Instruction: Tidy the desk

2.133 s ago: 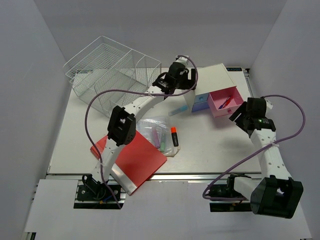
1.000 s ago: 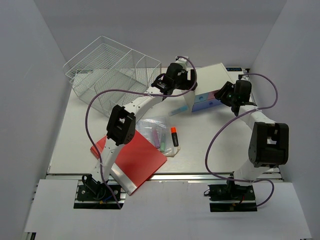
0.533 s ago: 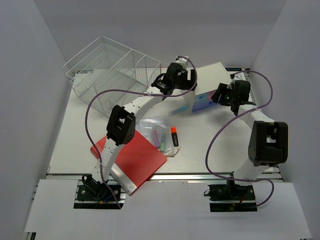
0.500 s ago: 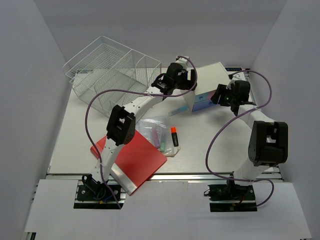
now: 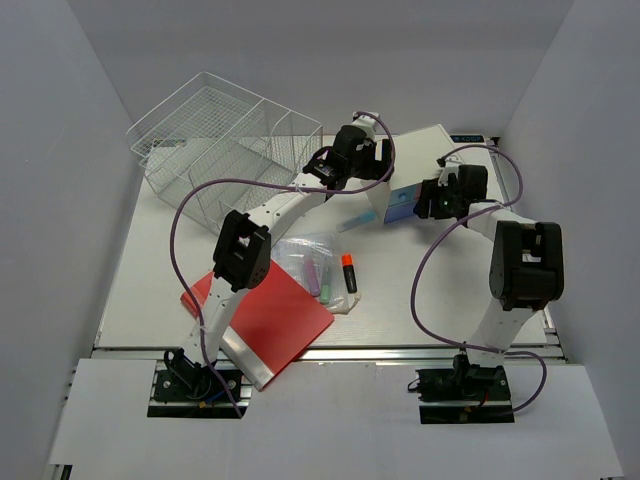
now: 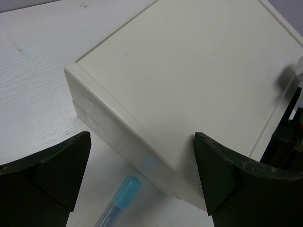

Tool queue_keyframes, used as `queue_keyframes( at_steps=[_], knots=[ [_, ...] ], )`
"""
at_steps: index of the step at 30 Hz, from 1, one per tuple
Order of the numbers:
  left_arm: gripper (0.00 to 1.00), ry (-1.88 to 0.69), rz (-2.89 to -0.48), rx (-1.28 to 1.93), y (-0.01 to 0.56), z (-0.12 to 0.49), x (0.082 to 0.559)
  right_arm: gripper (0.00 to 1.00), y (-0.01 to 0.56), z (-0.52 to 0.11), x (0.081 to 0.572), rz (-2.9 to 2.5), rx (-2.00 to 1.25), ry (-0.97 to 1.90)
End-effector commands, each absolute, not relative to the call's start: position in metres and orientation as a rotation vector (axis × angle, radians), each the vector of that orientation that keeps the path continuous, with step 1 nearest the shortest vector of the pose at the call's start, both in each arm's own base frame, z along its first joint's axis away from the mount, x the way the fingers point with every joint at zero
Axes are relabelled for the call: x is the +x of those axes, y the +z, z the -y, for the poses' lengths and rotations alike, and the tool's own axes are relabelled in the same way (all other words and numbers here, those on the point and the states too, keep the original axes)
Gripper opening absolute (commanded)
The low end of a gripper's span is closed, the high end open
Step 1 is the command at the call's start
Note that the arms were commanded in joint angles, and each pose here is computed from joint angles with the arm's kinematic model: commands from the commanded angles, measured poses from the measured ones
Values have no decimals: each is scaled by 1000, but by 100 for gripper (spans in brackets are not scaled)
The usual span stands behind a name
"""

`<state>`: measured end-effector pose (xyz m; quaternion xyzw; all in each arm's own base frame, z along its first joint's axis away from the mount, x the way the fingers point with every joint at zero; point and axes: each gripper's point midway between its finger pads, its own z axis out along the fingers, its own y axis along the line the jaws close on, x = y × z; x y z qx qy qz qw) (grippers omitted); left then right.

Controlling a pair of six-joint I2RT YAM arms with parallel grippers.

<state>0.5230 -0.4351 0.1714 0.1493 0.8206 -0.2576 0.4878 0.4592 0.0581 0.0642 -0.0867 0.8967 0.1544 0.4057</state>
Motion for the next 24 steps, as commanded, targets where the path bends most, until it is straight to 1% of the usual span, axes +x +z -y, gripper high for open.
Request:
queue_keyframes(
  at_steps=[1,8,12,24],
  knots=[
    [98,-471,-2191,456,116,409,502,63,80,-60,476,-2196,-267,381],
    [98,-483,-2194,462,114,410,501,62,77,-63,480,-2145,-312,387],
    [97,-483,-2196,474,113,411,499,54,74,-65,482,-2129,-334,392],
    [97,-483,-2190,486,113,411,499,53,68,-67,485,-2106,-348,394]
  ],
)
